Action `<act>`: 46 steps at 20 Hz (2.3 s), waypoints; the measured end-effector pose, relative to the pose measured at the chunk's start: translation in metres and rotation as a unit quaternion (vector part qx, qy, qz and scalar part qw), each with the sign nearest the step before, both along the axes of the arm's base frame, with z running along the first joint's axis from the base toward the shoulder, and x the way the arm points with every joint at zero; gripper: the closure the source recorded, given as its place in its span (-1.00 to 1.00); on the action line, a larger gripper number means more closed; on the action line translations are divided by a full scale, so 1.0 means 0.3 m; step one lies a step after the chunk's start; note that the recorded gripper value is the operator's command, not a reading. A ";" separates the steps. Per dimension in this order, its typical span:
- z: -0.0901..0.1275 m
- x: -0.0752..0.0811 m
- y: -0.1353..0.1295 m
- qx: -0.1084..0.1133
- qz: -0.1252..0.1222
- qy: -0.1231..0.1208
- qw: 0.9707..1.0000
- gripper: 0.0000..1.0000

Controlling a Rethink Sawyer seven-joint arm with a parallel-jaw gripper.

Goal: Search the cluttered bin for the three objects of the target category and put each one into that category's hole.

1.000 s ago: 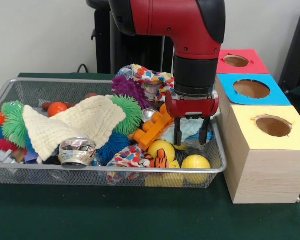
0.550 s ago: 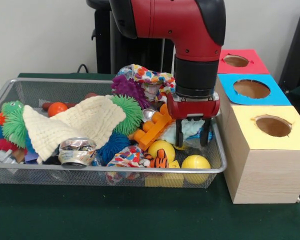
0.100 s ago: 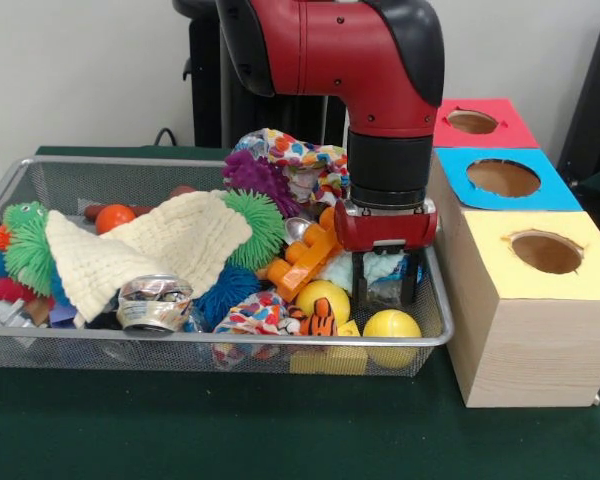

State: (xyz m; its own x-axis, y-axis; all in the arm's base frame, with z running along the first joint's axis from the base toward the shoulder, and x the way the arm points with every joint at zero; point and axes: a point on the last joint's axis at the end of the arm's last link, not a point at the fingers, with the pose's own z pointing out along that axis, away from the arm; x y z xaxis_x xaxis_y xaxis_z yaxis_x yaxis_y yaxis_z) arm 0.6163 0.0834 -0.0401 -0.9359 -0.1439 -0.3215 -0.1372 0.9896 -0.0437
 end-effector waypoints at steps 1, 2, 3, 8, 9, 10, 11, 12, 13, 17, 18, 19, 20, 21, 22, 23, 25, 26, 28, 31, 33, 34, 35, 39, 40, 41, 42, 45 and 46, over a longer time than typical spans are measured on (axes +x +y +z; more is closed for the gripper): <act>-0.005 -0.003 -0.001 0.000 -0.001 -0.003 1.000 -1.00; -0.011 -0.007 0.000 0.001 -0.001 -0.007 1.000 -1.00; -0.014 -0.009 -0.001 0.001 -0.001 -0.009 1.000 -1.00; -0.023 -0.025 -0.003 0.003 -0.003 -0.008 1.000 -1.00; -0.022 -0.026 -0.004 0.003 -0.003 -0.008 1.000 -1.00; -0.022 -0.032 -0.002 0.003 -0.003 -0.007 1.000 -1.00; -0.022 -0.034 -0.002 0.004 -0.004 -0.006 1.000 -1.00; -0.022 -0.035 -0.002 0.004 -0.004 -0.006 1.000 -1.00; -0.021 -0.036 -0.002 0.004 -0.005 -0.006 1.000 -1.00; -0.019 -0.049 0.001 0.007 -0.021 0.000 1.000 -1.00; -0.019 -0.057 0.003 0.008 -0.026 0.002 1.000 -1.00; -0.018 -0.064 0.003 0.008 -0.030 0.005 1.000 -1.00; -0.017 -0.070 0.004 0.009 -0.034 0.008 0.999 -1.00; -0.015 -0.077 0.005 0.010 -0.037 0.010 0.999 -1.00; -0.014 -0.082 0.006 0.010 -0.041 0.012 0.999 -1.00; -0.013 -0.086 0.006 0.011 -0.044 0.014 0.999 -1.00; -0.009 -0.096 0.009 0.013 -0.054 0.019 0.998 -1.00; -0.006 -0.102 0.012 0.013 -0.066 0.022 0.997 -1.00; -0.003 -0.112 0.017 0.013 -0.083 0.027 0.996 -1.00; 0.000 -0.126 0.023 0.011 -0.104 0.029 0.994 -1.00; 0.004 -0.138 0.025 0.009 -0.123 0.024 0.992 -1.00; 0.005 -0.140 0.025 0.008 -0.126 0.023 0.992 -1.00; 0.006 -0.143 0.025 0.008 -0.130 0.022 0.991 -1.00; 0.020 -0.159 0.022 0.008 -0.147 0.019 0.989 -1.00; 0.023 -0.162 0.022 0.008 -0.149 0.019 0.989 -1.00; 0.026 -0.165 0.021 0.008 -0.151 0.020 0.988 -1.00; 0.029 -0.169 0.022 0.007 -0.153 0.021 0.988 -1.00; 0.040 -0.180 0.035 0.009 -0.157 0.024 0.987 -1.00; 0.043 -0.187 0.044 0.009 -0.157 0.025 0.987 -1.00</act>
State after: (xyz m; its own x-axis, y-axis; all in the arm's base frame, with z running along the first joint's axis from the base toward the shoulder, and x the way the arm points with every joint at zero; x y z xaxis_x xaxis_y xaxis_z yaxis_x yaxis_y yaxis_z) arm 0.5603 0.0966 -0.0271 -0.9484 0.1608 -0.2733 0.1746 0.9843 -0.0265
